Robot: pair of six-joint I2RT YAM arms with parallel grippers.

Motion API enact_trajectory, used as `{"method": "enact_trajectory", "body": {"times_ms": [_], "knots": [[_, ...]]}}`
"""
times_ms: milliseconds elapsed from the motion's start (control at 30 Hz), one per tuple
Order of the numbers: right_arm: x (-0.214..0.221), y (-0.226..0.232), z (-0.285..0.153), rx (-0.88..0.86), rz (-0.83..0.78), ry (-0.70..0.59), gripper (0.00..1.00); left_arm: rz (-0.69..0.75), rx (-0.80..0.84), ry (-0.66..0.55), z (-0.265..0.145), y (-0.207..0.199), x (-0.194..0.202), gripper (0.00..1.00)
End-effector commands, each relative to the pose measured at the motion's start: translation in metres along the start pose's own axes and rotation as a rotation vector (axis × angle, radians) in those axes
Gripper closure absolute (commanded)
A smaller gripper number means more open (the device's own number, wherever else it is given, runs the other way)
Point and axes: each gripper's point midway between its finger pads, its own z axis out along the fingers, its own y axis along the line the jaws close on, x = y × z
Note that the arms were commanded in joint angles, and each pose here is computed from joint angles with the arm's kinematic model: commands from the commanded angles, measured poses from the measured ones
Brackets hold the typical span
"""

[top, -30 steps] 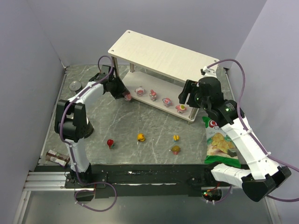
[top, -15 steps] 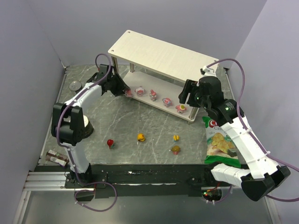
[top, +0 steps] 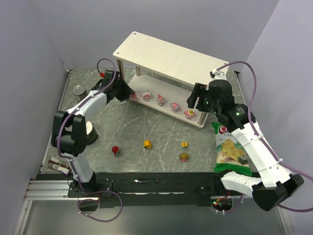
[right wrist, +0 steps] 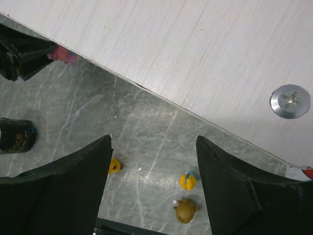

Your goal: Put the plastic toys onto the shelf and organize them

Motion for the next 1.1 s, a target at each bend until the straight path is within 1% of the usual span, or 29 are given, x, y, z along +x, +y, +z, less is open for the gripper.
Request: {"method": "enact_trajectory", "body": {"times_ms": [0,67,100,200,467,633,800,1067], "knots": [[-0.009,-0.001,-0.001,-0.003,0.0,-0.039,0.23,-0.044,0.08,-0.163,-0.017,-0.032,-0.03,0.99],[-0.01,-0.002,-0.002,-0.001,0.001,-0.042,0.24,-0.064,0.094,-0.167,-0.016,-0.035,-0.029,0.99],[-0.009,-0.003,-0.002,0.002,0.002,-0.042,0.24,-0.076,0.07,-0.201,-0.014,-0.03,-0.034,0.99],[-0.009,-0.005,-0.004,0.011,-0.001,-0.041,0.23,-0.096,0.07,-0.237,-0.01,-0.031,-0.038,0.99],[-0.009,-0.01,-0.01,0.03,-0.006,-0.048,0.24,-0.049,0.065,-0.258,0.01,-0.036,-0.036,0.99],[-0.009,-0.013,-0.011,0.041,-0.008,-0.047,0.23,-0.044,0.023,-0.257,0.021,-0.024,-0.031,0.99],[-0.009,-0.013,-0.011,0.045,-0.012,-0.041,0.23,-0.034,0.015,-0.281,0.026,-0.015,-0.028,0.93],[-0.012,-0.016,-0.011,0.061,-0.023,-0.043,0.23,-0.016,0.003,-0.277,0.038,-0.011,-0.026,0.89]]}}
